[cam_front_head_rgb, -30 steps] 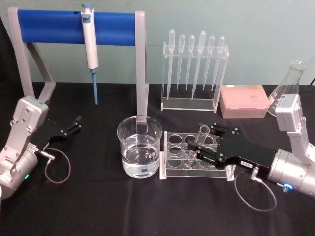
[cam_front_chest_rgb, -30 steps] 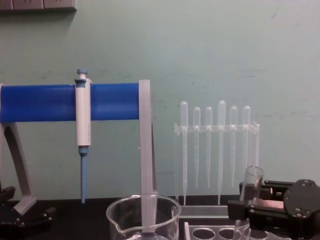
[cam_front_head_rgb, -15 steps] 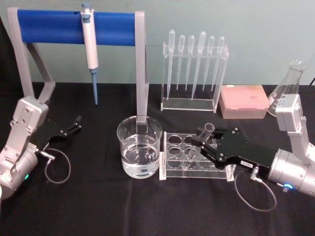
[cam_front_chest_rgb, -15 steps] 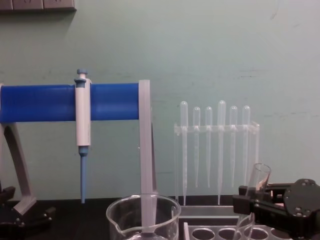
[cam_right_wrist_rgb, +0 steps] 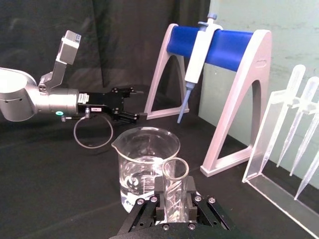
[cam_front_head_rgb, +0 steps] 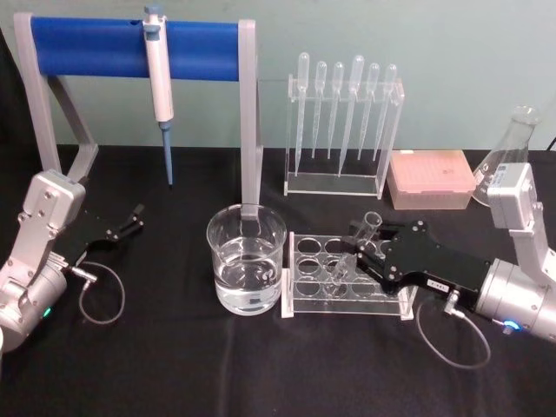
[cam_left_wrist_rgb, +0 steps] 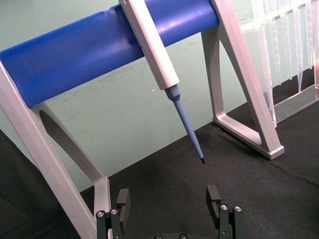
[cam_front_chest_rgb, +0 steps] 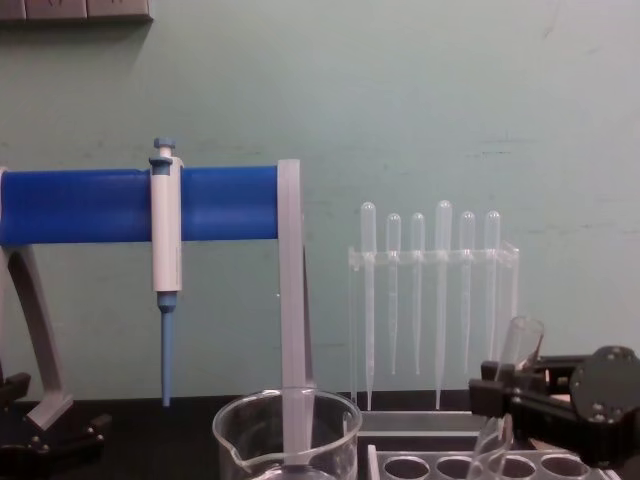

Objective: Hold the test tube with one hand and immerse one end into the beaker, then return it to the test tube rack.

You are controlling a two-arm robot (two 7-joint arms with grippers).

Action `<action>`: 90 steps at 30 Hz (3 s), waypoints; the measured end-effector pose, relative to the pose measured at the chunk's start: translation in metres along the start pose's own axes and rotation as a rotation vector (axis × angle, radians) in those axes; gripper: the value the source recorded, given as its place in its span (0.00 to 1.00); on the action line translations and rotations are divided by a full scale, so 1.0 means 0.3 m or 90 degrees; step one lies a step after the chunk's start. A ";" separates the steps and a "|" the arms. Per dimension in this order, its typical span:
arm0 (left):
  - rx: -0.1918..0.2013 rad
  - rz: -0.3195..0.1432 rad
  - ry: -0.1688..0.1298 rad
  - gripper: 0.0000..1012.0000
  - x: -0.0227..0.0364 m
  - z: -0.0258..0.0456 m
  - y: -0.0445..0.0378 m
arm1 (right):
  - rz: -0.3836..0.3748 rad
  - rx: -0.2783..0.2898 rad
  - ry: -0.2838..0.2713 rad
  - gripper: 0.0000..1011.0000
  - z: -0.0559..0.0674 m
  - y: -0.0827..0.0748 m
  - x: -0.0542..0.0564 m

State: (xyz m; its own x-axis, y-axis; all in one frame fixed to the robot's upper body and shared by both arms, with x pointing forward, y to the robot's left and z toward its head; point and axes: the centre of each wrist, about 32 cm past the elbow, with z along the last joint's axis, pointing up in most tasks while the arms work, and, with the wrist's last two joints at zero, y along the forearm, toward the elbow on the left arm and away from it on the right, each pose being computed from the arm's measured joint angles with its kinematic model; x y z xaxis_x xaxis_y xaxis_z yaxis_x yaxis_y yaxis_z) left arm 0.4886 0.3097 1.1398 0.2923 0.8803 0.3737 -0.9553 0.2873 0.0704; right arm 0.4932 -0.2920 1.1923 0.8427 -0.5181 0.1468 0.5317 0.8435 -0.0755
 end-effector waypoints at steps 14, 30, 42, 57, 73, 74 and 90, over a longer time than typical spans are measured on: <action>0.000 0.000 0.000 0.99 0.000 0.000 0.000 | -0.002 0.000 -0.025 0.23 0.098 -0.001 0.024; 0.000 0.000 0.000 0.99 0.000 0.000 0.000 | 0.014 0.017 -0.017 0.23 0.274 -0.029 0.039; 0.000 0.000 0.000 0.99 0.000 0.000 0.000 | 0.020 0.005 -0.033 0.23 0.348 -0.025 0.058; 0.000 0.000 0.000 0.99 0.000 0.000 0.000 | 0.022 0.000 -0.042 0.23 0.374 -0.016 0.068; 0.000 0.000 0.000 0.99 0.000 0.000 0.000 | 0.022 0.000 -0.041 0.23 0.372 -0.017 0.067; 0.000 0.000 0.000 0.99 0.000 0.000 0.000 | 0.022 0.000 -0.041 0.23 0.372 -0.017 0.067; 0.000 0.000 0.000 0.99 0.000 0.000 0.000 | 0.022 0.000 -0.041 0.23 0.371 -0.018 0.067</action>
State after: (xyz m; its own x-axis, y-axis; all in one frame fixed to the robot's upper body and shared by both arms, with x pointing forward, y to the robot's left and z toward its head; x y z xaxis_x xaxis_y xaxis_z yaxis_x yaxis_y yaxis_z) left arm 0.4886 0.3097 1.1398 0.2922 0.8803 0.3737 -0.9553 0.2873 0.0703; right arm 0.4978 -0.2910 1.3054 0.8532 -0.4785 0.2074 0.5025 0.8607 -0.0817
